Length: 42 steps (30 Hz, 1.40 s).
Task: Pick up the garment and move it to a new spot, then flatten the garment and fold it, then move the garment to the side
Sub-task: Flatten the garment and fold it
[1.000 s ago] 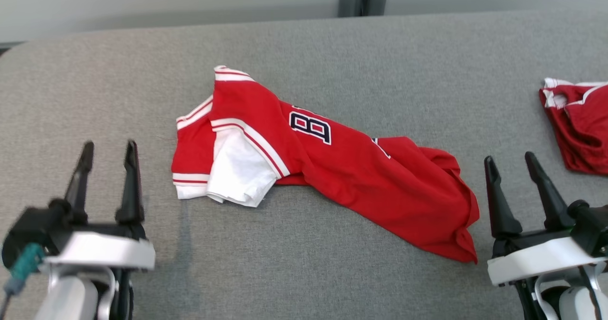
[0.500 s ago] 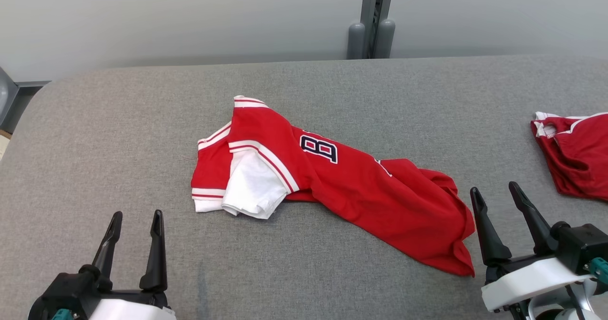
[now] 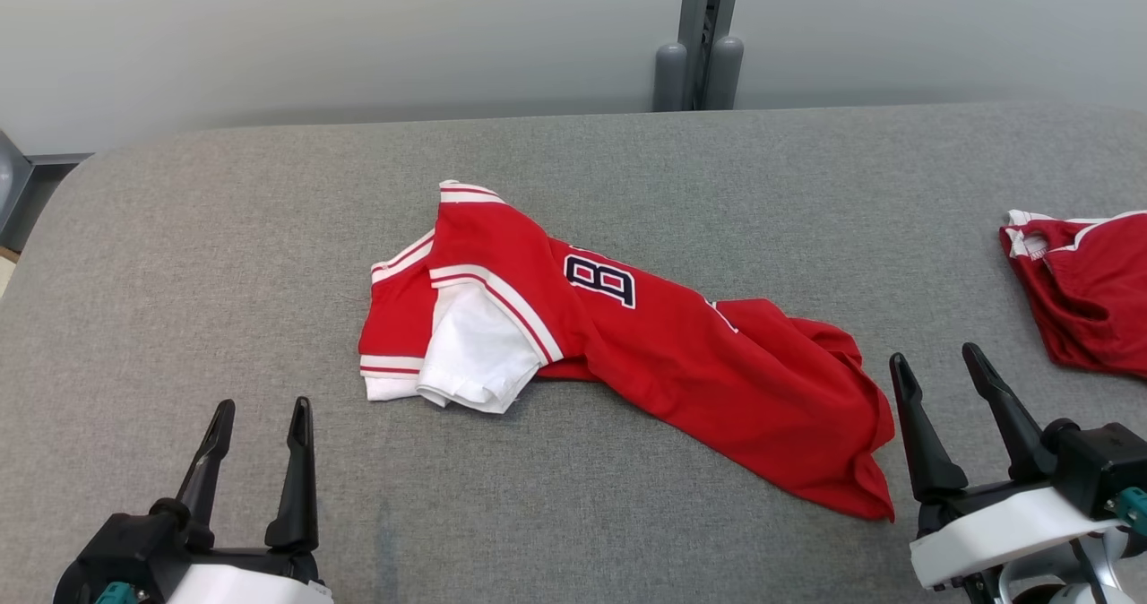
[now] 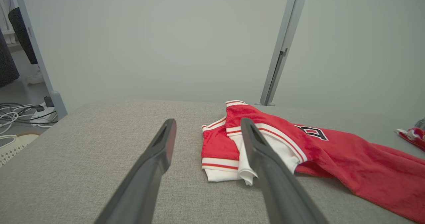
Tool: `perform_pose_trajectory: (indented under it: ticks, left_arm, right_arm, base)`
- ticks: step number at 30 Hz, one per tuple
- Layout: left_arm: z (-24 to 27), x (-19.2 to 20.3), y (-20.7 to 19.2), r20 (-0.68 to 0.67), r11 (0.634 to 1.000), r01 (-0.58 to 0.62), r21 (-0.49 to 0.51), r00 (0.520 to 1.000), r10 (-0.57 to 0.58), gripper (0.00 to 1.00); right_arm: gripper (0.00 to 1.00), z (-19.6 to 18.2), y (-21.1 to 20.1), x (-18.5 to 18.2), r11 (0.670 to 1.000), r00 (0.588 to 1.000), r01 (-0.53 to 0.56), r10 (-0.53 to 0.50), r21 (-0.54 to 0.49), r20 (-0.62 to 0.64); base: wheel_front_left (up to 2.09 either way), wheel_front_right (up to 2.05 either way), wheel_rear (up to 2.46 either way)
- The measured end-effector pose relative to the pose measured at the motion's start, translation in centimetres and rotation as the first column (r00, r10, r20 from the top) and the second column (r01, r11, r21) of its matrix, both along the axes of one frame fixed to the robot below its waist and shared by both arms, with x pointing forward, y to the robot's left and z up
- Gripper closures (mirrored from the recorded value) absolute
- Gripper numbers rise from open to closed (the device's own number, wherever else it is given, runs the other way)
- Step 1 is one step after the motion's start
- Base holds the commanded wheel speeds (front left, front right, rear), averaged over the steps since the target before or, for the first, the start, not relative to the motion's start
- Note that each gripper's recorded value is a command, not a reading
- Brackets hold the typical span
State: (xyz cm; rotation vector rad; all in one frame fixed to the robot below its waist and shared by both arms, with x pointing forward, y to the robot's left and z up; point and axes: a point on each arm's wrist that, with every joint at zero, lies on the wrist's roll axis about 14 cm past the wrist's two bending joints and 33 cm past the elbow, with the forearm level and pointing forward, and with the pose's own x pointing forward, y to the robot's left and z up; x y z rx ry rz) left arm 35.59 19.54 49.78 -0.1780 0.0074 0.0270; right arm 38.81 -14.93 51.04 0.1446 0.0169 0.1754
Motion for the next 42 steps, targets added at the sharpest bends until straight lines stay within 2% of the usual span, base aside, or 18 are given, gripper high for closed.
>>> perform_pose_trajectory:
  ticks: [10,16,25,32,36,37,38,39,42]
  left_arm:
    - [0.0,0.2,-0.8,-0.010,1.000,0.031,-0.004,0.999,-0.031,0.00]
    - [0.1,1.8,-4.1,-0.026,0.986,0.165,-0.009,0.986,-0.165,0.00]
    - [-4.6,3.5,-10.4,-0.176,0.919,0.389,-0.060,0.902,-0.394,0.00]
    - [-8.7,4.9,-12.3,-0.292,0.882,0.464,-0.081,0.835,-0.466,0.00]
    - [-10.7,5.2,-12.7,-0.350,0.867,0.494,-0.059,0.803,-0.482,0.00]
    - [-10.9,5.6,-12.7,-0.351,0.866,0.498,-0.040,0.805,-0.478,0.25]
    - [-11.0,5.8,-12.7,-0.352,0.865,0.501,-0.030,0.805,-0.478,0.85]
    - [-10.9,6.0,-12.8,-0.343,0.864,0.503,-0.022,0.808,-0.479,1.00]
    - [-11.2,6.0,-12.7,-0.350,0.862,0.507,-0.007,0.806,-0.478,1.00]
  right_arm:
    - [0.00,0.0,0.0,0.1,1.000,1.000,0.007,-0.007,0.009,-0.001]
    - [0.00,-0.5,0.2,0.6,1.000,1.000,0.003,-0.003,0.012,-0.015]
    - [0.00,-1.7,-0.3,1.5,1.000,0.999,0.022,-0.021,0.014,-0.044]
    - [0.00,-3.4,-1.7,1.7,0.998,0.994,0.067,-0.066,0.007,-0.085]
    - [0.00,-3.8,-2.3,1.8,0.996,0.992,0.085,-0.085,0.004,-0.093]
    - [0.00,-4.0,-2.5,1.8,0.996,0.991,0.093,-0.092,0.004,-0.097]
    - [0.00,-4.1,-2.6,1.8,0.995,0.990,0.096,-0.095,0.003,-0.100]
    - [0.00,-4.3,-2.7,1.8,0.995,0.990,0.100,-0.100,0.002,-0.104]
    - [0.00,-4.7,-3.1,1.5,0.993,0.987,0.114,-0.113,0.001,-0.117]
  base:
    - [0.00,0.00,0.00]
    - [0.00,0.00,0.00]
    - [0.00,0.00,0.00]
    - [0.00,0.00,0.00]
    - [0.00,0.00,0.00]
    - [0.00,0.00,0.00]
    - [0.00,0.00,0.00]
    - [0.00,0.00,0.00]
    - [0.00,0.00,0.00]
